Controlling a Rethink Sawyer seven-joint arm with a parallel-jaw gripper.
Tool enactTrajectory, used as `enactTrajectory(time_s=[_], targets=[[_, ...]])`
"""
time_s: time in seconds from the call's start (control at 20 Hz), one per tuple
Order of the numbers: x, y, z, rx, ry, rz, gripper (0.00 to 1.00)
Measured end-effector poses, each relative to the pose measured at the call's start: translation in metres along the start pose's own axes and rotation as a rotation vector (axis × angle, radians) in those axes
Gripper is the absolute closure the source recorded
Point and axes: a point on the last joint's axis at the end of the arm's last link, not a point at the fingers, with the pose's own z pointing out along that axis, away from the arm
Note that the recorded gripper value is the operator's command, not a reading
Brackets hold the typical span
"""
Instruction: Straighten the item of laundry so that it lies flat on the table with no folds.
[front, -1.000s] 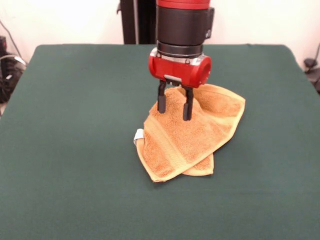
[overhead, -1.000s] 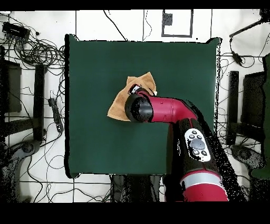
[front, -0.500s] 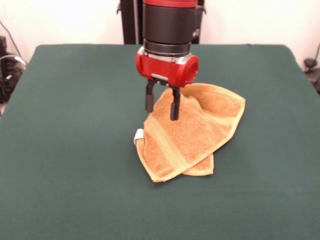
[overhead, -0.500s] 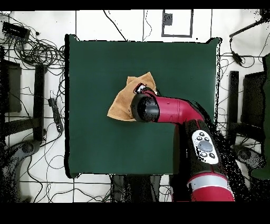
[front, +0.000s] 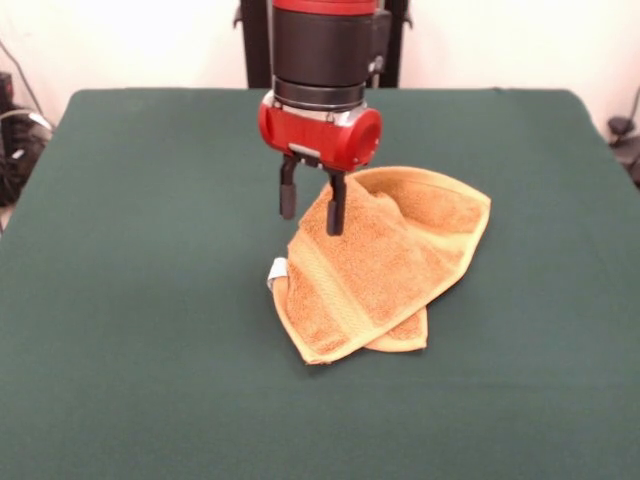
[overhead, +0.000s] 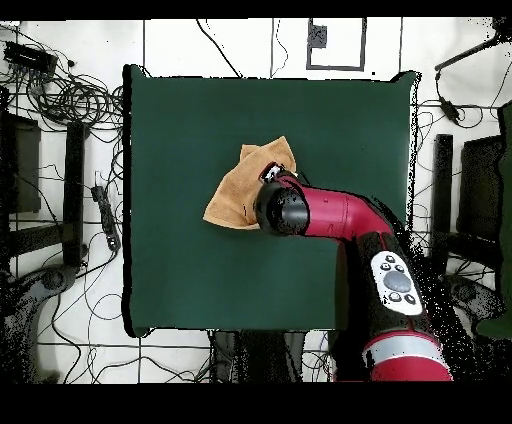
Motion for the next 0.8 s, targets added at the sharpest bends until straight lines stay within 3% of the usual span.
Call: enactTrajectory(time_s=[0.8], targets=[[0.016, 0.012, 0.001, -0.041, -0.037, -0.024, 0.0]])
